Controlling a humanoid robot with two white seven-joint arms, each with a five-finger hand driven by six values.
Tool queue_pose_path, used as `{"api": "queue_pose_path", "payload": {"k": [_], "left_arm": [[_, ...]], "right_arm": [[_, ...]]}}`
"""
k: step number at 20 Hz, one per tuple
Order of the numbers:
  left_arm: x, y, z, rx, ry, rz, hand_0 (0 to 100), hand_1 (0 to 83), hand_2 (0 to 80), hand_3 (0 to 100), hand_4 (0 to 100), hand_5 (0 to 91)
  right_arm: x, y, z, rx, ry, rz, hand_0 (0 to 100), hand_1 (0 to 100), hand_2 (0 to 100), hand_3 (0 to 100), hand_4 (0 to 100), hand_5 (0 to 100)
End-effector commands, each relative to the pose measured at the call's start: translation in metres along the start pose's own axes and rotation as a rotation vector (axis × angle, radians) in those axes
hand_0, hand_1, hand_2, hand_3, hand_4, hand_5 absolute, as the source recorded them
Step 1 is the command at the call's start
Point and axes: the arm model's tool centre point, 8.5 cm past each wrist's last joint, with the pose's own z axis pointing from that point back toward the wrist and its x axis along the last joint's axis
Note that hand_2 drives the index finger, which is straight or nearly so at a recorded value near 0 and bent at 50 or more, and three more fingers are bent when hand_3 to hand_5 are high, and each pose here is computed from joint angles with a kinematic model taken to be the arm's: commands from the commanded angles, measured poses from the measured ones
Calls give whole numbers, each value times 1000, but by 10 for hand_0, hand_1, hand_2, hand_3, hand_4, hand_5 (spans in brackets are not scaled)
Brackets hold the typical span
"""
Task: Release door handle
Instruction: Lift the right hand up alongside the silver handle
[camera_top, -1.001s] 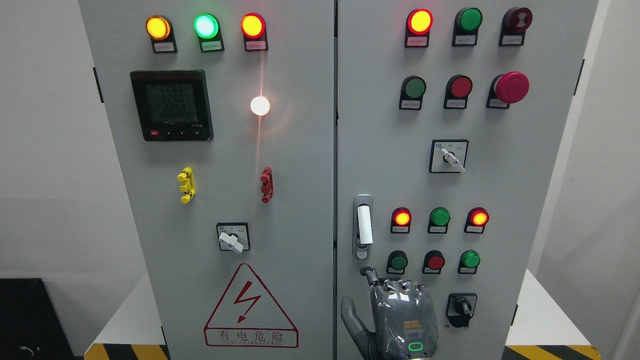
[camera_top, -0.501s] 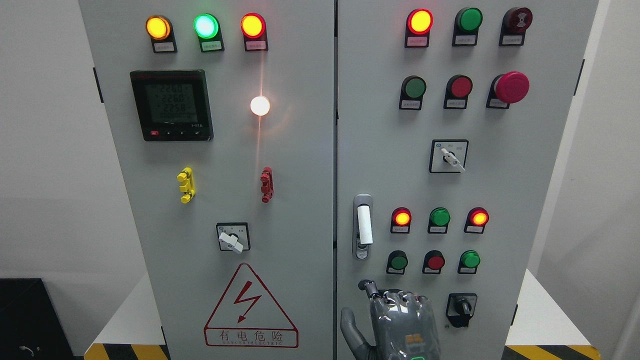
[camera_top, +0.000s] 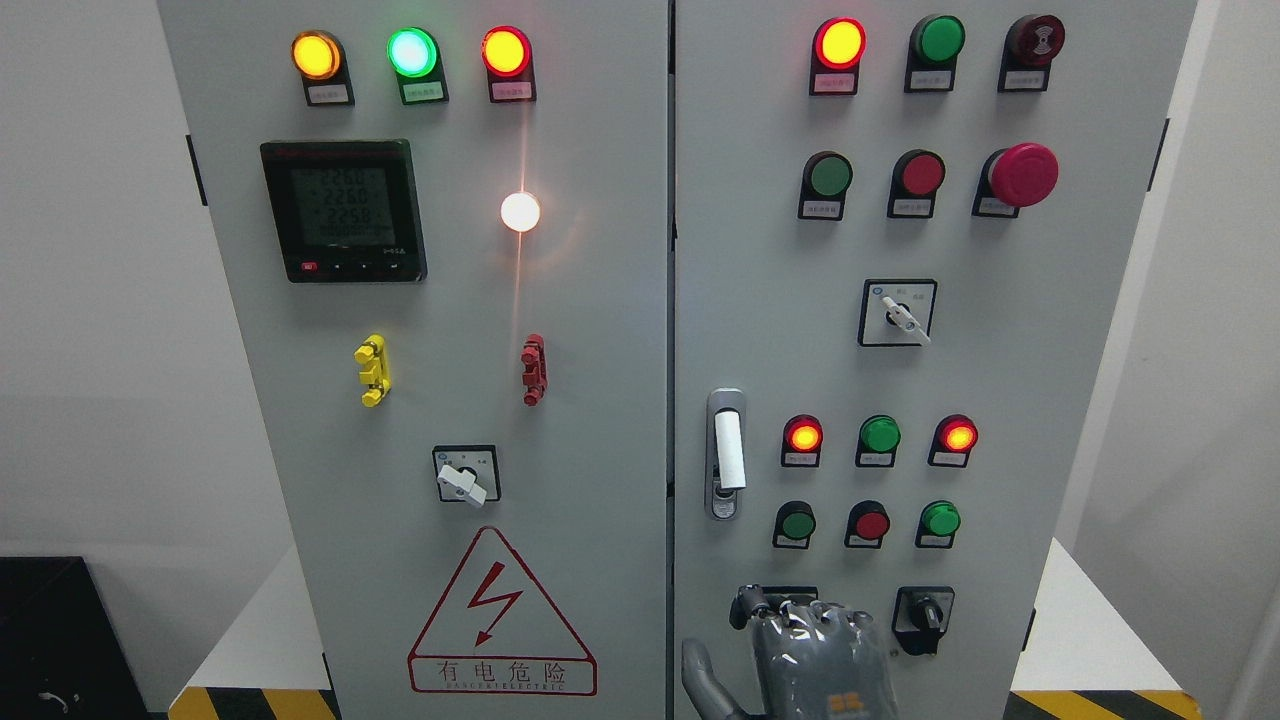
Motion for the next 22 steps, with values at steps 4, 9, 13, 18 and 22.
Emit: {"api": "queue_pose_path", "payload": {"k": [4, 9, 13, 18, 22], "left_arm": [[-13, 0, 1, 1, 20, 2, 120, 556, 0, 0, 0, 0], [-13, 0, 1, 1, 20, 2, 120, 556, 0, 0, 0, 0], [-13, 0, 1, 1, 20, 5, 120, 556, 0, 0, 0, 0], [-13, 0, 1, 1, 20, 2, 120, 556, 0, 0, 0, 0], [-13, 0, 1, 1, 20, 3, 120, 556, 0, 0, 0, 0]], "right_arm": [[-2, -20, -3, -35, 5, -7, 309, 248, 878, 1000, 1000, 1000], [-1, -27, -20, -64, -6, 4, 273, 245, 941, 1000, 1000, 1000], [-3, -29, -37, -79, -7, 24, 254, 237, 979, 1000, 1000, 1000], [-2, -28, -55, -87, -19, 42, 248, 274, 992, 1000, 1000, 1000], [-1, -27, -62, -87, -20, 51, 239, 311, 998, 1000, 1000, 1000]]}}
